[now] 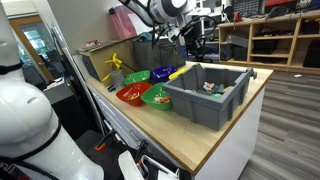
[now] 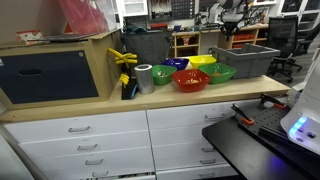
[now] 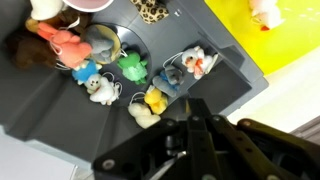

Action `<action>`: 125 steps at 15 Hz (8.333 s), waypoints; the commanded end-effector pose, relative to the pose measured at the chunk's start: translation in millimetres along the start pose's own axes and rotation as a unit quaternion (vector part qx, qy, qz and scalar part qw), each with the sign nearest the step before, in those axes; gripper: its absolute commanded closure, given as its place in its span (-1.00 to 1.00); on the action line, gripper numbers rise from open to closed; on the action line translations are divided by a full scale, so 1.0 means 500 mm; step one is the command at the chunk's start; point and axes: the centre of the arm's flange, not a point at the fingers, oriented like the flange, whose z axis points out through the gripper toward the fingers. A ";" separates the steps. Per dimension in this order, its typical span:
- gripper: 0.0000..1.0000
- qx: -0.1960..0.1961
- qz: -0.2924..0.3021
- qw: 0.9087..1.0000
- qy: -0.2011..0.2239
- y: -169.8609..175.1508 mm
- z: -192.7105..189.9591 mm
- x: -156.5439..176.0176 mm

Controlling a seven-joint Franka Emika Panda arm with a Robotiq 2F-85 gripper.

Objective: Put the grey plush toy from the grey container in the yellow bowl.

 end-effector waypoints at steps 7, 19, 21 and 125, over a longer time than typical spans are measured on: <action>0.70 -0.005 -0.050 0.998 0.027 -0.017 -0.079 -0.020; -0.06 -0.023 -0.040 0.999 0.015 -0.012 -0.057 -0.011; -0.33 -0.032 -0.018 0.999 0.020 0.000 -0.044 0.005; 0.95 0.009 -0.037 0.988 -0.149 -0.311 0.096 -0.020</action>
